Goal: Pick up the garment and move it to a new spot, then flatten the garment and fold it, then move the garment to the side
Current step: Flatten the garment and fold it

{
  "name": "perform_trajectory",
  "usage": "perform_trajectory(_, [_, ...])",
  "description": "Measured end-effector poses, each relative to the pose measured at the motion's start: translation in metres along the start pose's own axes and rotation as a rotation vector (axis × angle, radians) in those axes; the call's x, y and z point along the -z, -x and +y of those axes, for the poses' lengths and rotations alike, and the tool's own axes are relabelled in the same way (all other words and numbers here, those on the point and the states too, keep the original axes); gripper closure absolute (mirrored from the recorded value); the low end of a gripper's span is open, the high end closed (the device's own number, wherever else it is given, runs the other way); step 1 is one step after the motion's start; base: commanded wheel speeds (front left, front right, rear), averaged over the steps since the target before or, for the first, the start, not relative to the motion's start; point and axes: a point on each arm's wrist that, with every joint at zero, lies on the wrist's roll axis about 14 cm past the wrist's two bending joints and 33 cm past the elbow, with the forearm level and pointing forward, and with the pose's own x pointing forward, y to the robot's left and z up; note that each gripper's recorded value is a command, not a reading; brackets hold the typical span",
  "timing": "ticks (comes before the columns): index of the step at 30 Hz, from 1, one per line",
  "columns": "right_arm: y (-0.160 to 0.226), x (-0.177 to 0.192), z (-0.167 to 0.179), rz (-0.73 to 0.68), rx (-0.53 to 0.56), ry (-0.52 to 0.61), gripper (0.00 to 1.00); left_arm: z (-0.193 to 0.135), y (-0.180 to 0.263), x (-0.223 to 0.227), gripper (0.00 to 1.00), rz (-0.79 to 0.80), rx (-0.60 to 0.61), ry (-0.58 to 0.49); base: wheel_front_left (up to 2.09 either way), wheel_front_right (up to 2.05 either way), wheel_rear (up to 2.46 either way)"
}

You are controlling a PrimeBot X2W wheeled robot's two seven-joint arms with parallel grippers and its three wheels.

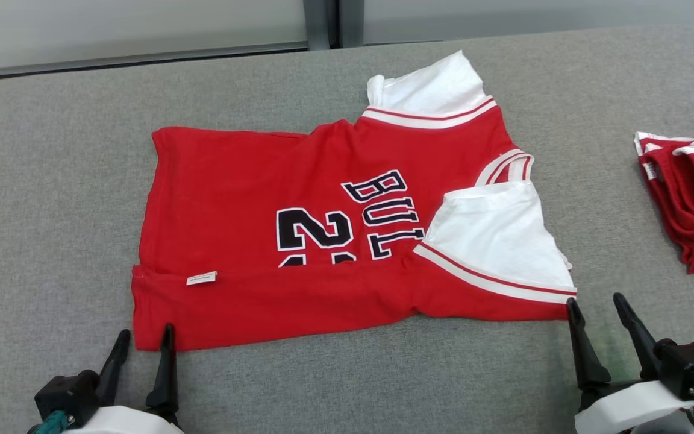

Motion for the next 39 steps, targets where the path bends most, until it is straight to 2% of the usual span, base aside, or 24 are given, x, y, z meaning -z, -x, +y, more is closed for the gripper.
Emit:
perform_trajectory(3, [-0.007,0.026,-0.001,0.085,0.001,-0.014,0.00,0.007,-0.004,0.017,0.00,0.057,-0.019,0.032,0.00,0.00,0.00])
perform_trajectory(7, [-0.018,0.043,0.007,0.139,-0.020,-0.039,0.00,0.009,-0.012,0.024,0.00,0.084,-0.018,0.074,0.00,0.00,0.00])
perform_trajectory(8, [-0.022,0.044,0.009,0.142,-0.023,-0.056,0.27,0.008,-0.014,0.025,0.00,0.086,-0.018,0.080,0.00,0.00,0.00])
perform_trajectory(9, [-0.024,0.045,0.010,0.146,-0.026,-0.057,0.59,0.008,-0.015,0.026,0.09,0.090,-0.016,0.083,0.00,0.00,0.00])
perform_trajectory(10, [-0.027,0.046,0.011,0.148,-0.029,-0.063,0.97,0.008,-0.016,0.026,0.77,0.090,-0.015,0.085,0.00,0.00,0.00])
perform_trajectory(11, [-0.028,0.047,0.012,0.152,-0.032,-0.070,1.00,0.009,-0.016,0.026,1.00,0.087,-0.015,0.086,0.00,0.00,0.00])
perform_trajectory(18, [-0.021,0.041,0.014,0.116,-0.029,-0.098,1.00,0.019,-0.011,0.020,1.00,0.079,-0.034,0.052,0.00,0.00,0.00])
perform_trajectory(32, [0.061,0.058,0.020,0.187,0.014,-0.175,1.00,0.021,0.064,0.029,1.00,0.173,-0.052,0.071,0.00,0.00,0.00])
perform_trajectory(33, [0.063,0.059,0.021,0.189,0.013,-0.175,0.80,0.020,0.065,0.027,1.00,0.169,-0.047,0.074,0.00,0.00,0.00])
perform_trajectory(34, [0.062,0.056,0.021,0.180,0.012,-0.169,0.18,0.017,0.065,0.025,0.52,0.162,-0.039,0.076,0.00,0.00,0.00])
perform_trajectory(35, [0.061,0.051,0.020,0.159,0.014,-0.159,0.00,0.014,0.063,0.022,0.00,0.153,-0.031,0.081,0.00,0.00,0.00])
perform_trajectory(39, [0.046,0.017,0.014,0.026,0.018,-0.109,0.00,0.008,0.049,-0.007,0.00,0.038,-0.019,0.069,0.00,0.00,0.00])
